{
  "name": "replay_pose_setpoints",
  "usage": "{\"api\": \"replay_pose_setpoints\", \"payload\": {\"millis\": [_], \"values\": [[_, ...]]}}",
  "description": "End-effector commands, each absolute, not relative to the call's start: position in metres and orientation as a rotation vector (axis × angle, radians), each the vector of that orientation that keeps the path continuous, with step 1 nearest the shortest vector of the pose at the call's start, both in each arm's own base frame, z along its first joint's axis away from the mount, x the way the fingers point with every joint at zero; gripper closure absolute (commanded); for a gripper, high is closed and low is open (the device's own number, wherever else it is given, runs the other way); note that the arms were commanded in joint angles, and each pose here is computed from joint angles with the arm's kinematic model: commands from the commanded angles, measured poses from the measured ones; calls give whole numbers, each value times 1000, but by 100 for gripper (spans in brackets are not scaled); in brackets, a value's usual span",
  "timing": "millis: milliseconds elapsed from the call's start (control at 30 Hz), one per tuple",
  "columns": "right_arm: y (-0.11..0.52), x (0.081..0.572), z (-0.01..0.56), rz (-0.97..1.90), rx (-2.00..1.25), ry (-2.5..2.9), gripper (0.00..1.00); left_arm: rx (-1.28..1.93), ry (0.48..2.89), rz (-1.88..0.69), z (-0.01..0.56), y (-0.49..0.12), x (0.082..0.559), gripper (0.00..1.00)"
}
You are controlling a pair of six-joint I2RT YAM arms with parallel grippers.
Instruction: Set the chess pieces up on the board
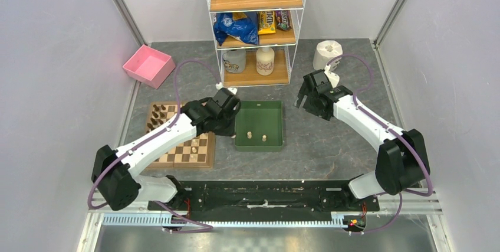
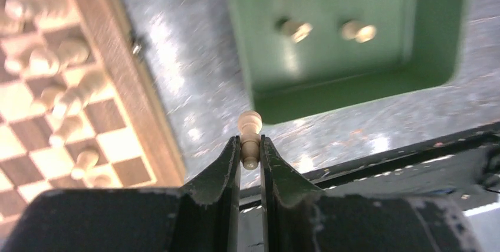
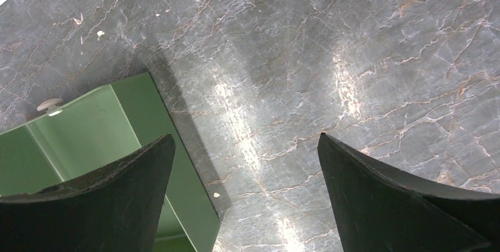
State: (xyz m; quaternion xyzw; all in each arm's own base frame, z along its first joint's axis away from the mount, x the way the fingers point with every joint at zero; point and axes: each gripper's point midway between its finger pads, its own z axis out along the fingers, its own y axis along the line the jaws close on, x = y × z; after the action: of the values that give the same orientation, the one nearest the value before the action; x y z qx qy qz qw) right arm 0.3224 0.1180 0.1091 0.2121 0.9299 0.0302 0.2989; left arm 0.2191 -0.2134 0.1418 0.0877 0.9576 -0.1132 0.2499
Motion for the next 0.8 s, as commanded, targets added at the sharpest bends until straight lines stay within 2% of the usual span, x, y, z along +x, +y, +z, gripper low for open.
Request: {"api": "replay_pose_setpoints", "payload": {"millis": [0,267,767], "values": [[123,331,112,114,565,2455,1,46,2683,-193,120,-169,205,98],[121,329,109,106,569,2461,1,-124,2708,-89,104,-113,212,98],[124,330,108,114,556,2472,1,-217,2734,-25,80,-90,216,98]]}}
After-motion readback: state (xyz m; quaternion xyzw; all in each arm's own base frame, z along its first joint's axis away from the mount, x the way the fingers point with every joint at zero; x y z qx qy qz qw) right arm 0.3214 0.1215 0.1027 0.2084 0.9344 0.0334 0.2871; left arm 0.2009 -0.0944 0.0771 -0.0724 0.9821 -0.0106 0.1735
